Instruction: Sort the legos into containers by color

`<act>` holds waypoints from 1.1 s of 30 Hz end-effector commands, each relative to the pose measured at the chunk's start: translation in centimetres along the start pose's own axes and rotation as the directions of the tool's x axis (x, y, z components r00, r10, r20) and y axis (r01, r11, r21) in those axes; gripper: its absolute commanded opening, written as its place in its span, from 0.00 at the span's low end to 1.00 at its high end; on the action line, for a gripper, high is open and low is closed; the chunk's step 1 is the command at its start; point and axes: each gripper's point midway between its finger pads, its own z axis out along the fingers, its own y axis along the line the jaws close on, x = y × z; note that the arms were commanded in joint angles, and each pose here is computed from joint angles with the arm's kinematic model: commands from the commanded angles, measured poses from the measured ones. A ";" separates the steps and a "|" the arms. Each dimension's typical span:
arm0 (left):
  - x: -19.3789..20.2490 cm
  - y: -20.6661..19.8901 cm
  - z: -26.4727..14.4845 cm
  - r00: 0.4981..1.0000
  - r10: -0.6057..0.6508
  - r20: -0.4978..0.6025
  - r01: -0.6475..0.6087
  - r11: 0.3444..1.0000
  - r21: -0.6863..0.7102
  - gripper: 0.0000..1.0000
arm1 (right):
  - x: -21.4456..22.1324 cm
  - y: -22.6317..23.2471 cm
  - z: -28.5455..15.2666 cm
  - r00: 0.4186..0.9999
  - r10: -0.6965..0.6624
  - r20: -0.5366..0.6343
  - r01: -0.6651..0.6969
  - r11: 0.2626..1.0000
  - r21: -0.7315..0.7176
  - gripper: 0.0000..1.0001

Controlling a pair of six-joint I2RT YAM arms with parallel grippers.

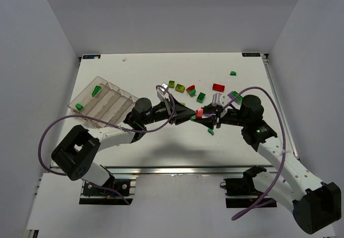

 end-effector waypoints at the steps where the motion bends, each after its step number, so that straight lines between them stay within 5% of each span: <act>1: 0.8 -2.0 0.4 0.999 0.026 -0.038 -0.024 0.997 0.067 0.55 | -1.0 -1.0 0.1 0.997 -0.072 0.030 0.071 0.996 0.044 0.00; 9: 1.4 -2.3 0.8 0.997 0.013 -0.072 -0.006 0.996 0.091 0.31 | -0.9 -1.2 0.2 0.997 -0.077 0.029 0.075 0.996 0.057 0.00; 13: 1.6 -2.6 0.5 0.997 0.004 -0.071 0.004 0.994 0.111 0.00 | -0.8 -1.2 0.2 0.997 -0.074 0.023 0.072 0.995 0.061 0.00; 33: -6.7 -1.5 -8.7 0.988 0.093 0.120 -0.093 0.996 -0.007 0.00 | -0.3 0.0 -0.8 0.997 -0.075 0.007 0.075 0.995 0.061 0.00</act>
